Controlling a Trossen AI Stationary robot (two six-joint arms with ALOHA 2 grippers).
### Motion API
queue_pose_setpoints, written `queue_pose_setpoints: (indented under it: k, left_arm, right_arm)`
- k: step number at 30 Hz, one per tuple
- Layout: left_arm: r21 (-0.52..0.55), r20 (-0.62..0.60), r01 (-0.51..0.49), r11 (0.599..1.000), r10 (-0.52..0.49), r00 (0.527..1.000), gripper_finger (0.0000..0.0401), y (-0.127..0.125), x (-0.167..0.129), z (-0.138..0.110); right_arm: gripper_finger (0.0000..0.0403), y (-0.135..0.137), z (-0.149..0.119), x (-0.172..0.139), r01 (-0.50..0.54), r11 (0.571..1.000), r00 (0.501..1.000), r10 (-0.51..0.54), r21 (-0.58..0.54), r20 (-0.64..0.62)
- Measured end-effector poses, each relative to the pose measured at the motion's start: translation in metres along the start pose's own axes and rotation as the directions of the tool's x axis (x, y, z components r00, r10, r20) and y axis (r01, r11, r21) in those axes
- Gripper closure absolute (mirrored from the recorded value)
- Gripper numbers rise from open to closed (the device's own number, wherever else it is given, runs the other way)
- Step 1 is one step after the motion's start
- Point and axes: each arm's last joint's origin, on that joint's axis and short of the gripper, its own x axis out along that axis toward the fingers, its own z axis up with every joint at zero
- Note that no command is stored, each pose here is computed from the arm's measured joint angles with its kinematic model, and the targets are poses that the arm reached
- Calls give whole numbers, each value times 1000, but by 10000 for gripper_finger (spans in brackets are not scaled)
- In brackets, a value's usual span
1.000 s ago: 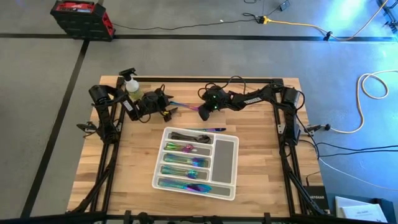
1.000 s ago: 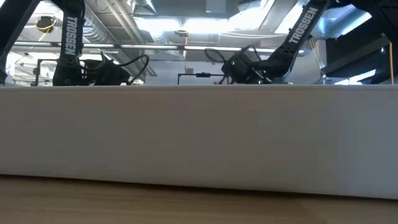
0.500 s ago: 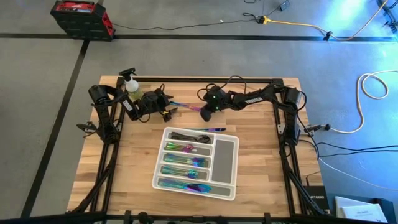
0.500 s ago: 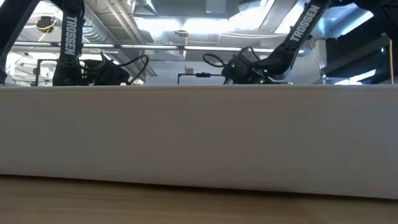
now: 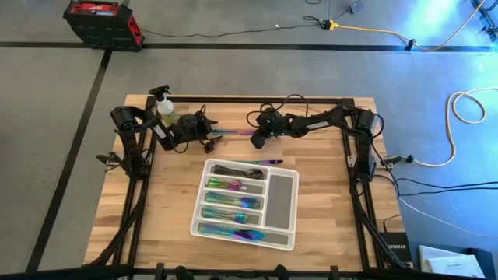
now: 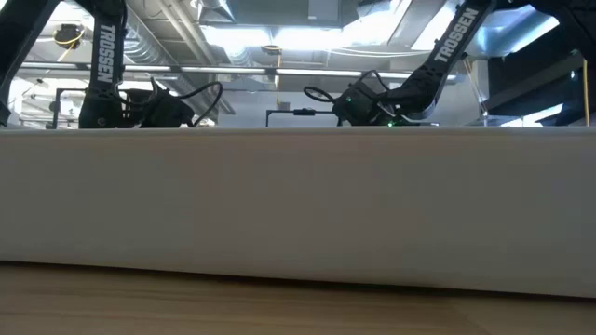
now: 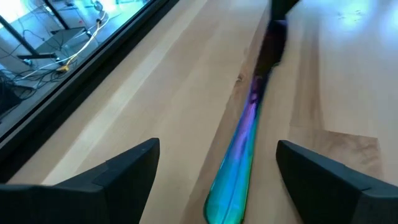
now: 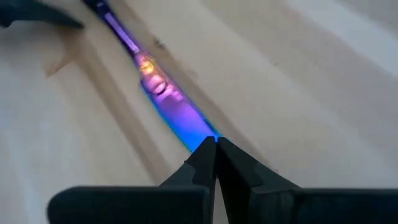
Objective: Sort silverware
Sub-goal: Put the purple knife into the white silverware tray
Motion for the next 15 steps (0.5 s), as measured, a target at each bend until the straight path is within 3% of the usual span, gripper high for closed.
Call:
queue_pose_setpoints:
  k: [9,15]
  left_arm:
    - [-14,22,17,1000,-16,1000,91,-2,0,3]
    - [-54,64,57,997,-54,996,91,4,-3,1]
  right_arm:
    - [403,-18,8,-1,33,999,998,-35,37,43]
    - [403,-24,9,-1,-24,998,999,23,49,29]
